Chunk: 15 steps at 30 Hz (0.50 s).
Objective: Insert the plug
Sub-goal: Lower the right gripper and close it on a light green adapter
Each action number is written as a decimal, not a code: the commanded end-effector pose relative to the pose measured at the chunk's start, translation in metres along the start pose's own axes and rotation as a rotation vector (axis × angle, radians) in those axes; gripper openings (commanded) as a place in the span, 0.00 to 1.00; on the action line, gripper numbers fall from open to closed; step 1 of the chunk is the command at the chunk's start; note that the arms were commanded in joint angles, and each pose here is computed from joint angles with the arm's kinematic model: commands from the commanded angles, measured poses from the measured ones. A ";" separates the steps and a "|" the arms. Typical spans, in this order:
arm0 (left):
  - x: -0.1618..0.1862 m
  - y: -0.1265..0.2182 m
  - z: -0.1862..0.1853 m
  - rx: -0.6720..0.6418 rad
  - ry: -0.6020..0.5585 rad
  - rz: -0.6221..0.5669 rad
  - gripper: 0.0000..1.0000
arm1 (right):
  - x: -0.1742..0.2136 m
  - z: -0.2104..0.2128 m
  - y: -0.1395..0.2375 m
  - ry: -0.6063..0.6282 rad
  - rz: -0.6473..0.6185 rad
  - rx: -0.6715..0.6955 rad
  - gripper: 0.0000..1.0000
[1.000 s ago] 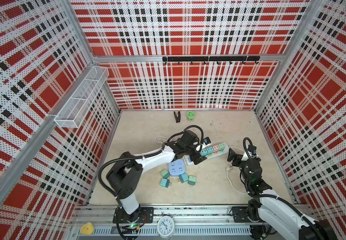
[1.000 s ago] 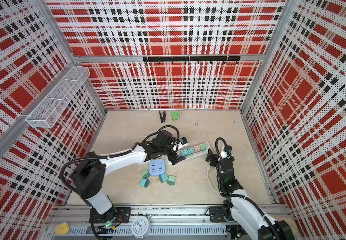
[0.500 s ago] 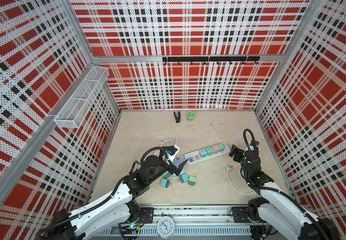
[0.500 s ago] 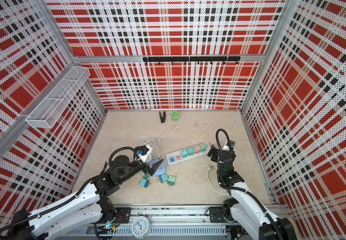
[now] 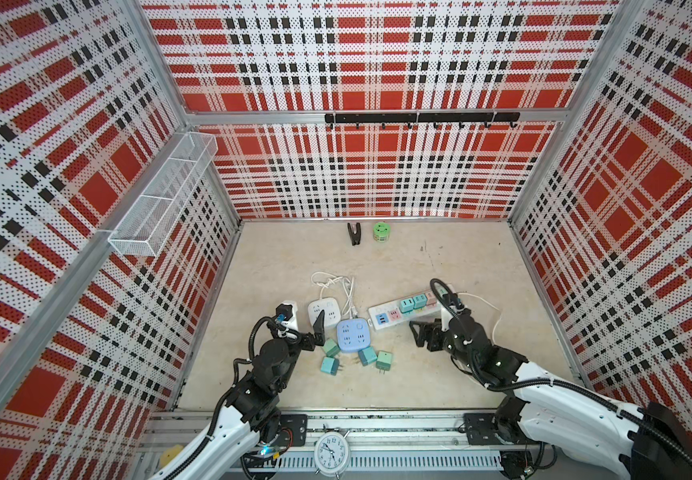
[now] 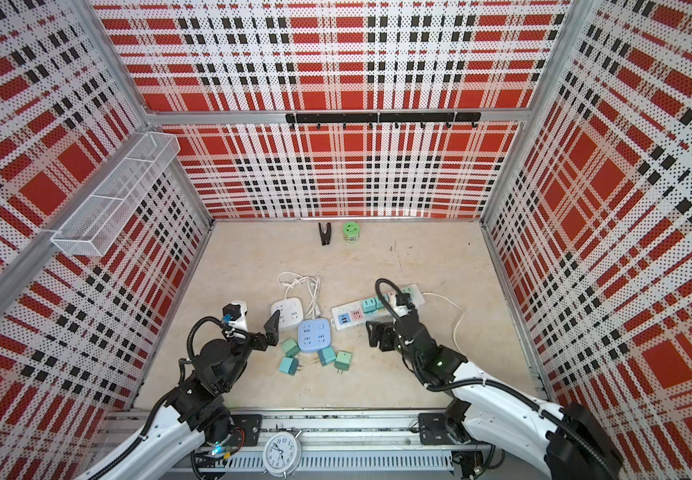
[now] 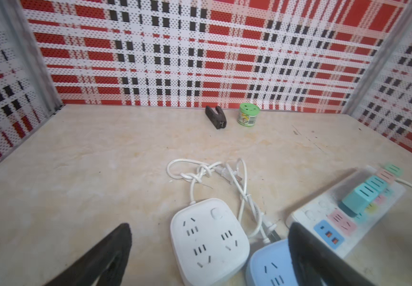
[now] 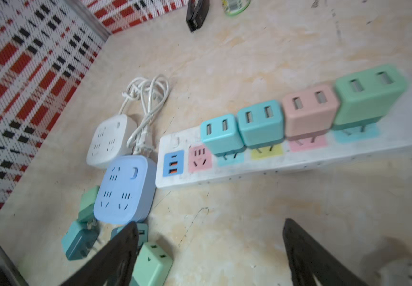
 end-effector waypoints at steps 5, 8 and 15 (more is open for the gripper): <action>0.013 -0.008 0.025 -0.174 0.137 0.027 0.99 | 0.022 0.041 -0.004 0.127 0.031 0.067 0.89; 0.016 -0.009 0.026 -0.179 0.151 0.034 0.99 | 0.034 0.049 -0.009 0.163 0.069 0.090 0.89; 0.017 -0.007 0.026 -0.157 0.164 0.023 0.99 | 0.063 0.072 -0.029 0.202 0.152 0.083 0.87</action>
Point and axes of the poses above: each gripper's point midway between its finger pads, its own y axis back along the fingers, its own z axis along the line the jaws close on, x = y × z, the point moved 6 cm from there along y, back along the fingers, and after that the axes turned 4 degrees about -y, right-handed, at the moved point
